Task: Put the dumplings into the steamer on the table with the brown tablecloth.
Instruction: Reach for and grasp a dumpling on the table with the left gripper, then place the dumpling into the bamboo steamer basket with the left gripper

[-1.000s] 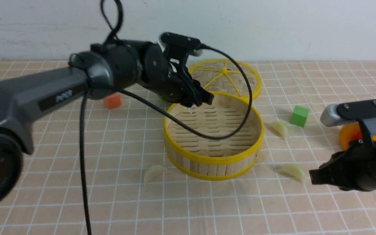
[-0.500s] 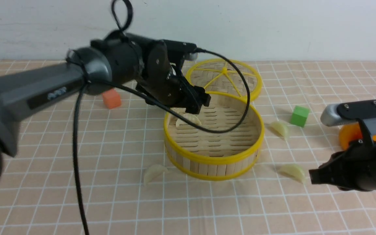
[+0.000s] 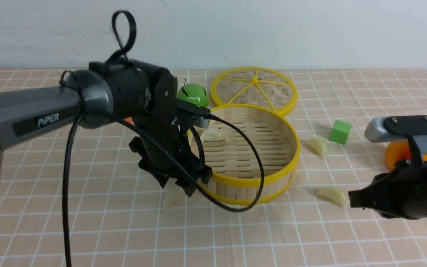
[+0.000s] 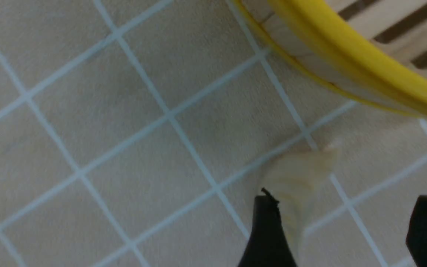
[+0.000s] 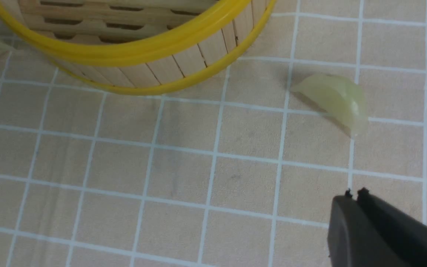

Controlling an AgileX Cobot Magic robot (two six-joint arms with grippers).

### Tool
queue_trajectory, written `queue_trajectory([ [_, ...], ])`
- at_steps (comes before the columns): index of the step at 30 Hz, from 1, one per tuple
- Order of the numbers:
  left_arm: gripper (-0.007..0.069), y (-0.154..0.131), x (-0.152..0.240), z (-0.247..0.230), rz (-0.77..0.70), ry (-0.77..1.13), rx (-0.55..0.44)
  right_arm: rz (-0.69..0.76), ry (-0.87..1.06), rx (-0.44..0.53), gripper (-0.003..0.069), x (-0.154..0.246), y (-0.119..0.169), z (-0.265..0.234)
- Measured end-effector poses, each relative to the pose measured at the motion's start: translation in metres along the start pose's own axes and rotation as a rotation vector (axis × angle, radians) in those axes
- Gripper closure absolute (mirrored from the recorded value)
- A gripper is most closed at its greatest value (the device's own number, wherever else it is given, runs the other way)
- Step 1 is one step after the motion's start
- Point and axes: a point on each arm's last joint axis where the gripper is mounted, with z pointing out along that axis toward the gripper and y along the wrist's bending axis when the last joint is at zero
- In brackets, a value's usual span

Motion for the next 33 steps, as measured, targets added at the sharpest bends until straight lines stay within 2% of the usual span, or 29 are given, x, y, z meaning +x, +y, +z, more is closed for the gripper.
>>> queue_trajectory([
  [4,0.0162,0.001,0.001,0.020,-0.006,0.014,-0.009,0.023,0.018,-0.009,0.0627,0.001,0.001,0.000],
  [6,0.0207,0.001,0.003,0.027,-0.018,0.043,-0.010,0.034,0.025,-0.013,0.0627,0.002,0.001,0.000],
  [8,0.0273,0.001,0.005,0.028,-0.022,0.065,-0.009,0.038,0.028,-0.015,0.0627,0.002,0.001,0.000],
  [11,0.0436,0.001,0.011,0.021,-0.026,0.127,-0.007,0.038,0.028,-0.015,0.0627,0.002,0.001,0.000],
  [16,0.0438,-0.002,0.011,-0.018,-0.041,0.098,0.020,0.038,0.026,-0.015,0.0627,0.002,0.001,0.000],
  [19,0.0437,-0.012,0.002,-0.078,-0.093,-0.131,0.113,0.038,0.008,-0.017,0.0627,0.000,0.002,0.000],
  [20,0.0437,-0.012,0.001,-0.080,-0.098,-0.145,0.120,0.038,0.006,-0.017,0.0627,0.000,0.002,0.000],
  [21,0.0437,-0.017,-0.006,-0.096,-0.106,-0.260,0.177,0.038,0.001,-0.017,0.0627,0.000,0.002,0.000],
  [22,0.0437,-0.017,-0.008,-0.098,-0.099,-0.274,0.185,0.038,0.001,-0.017,0.0627,0.000,0.002,0.000],
  [23,0.0437,-0.019,-0.016,-0.100,-0.084,-0.365,0.199,0.038,0.001,-0.017,0.0627,0.000,0.002,0.000],
  [27,0.0437,-0.017,-0.031,-0.077,-0.040,-0.466,0.176,0.038,0.004,-0.017,0.0627,0.000,0.002,0.000],
  [32,0.0430,-0.011,-0.035,-0.029,0.000,-0.419,0.117,0.038,0.018,-0.016,0.0627,0.001,0.001,0.000],
  [33,0.0405,-0.010,-0.034,-0.016,0.011,-0.389,0.107,0.038,0.021,-0.015,0.0627,0.002,0.001,0.000],
])
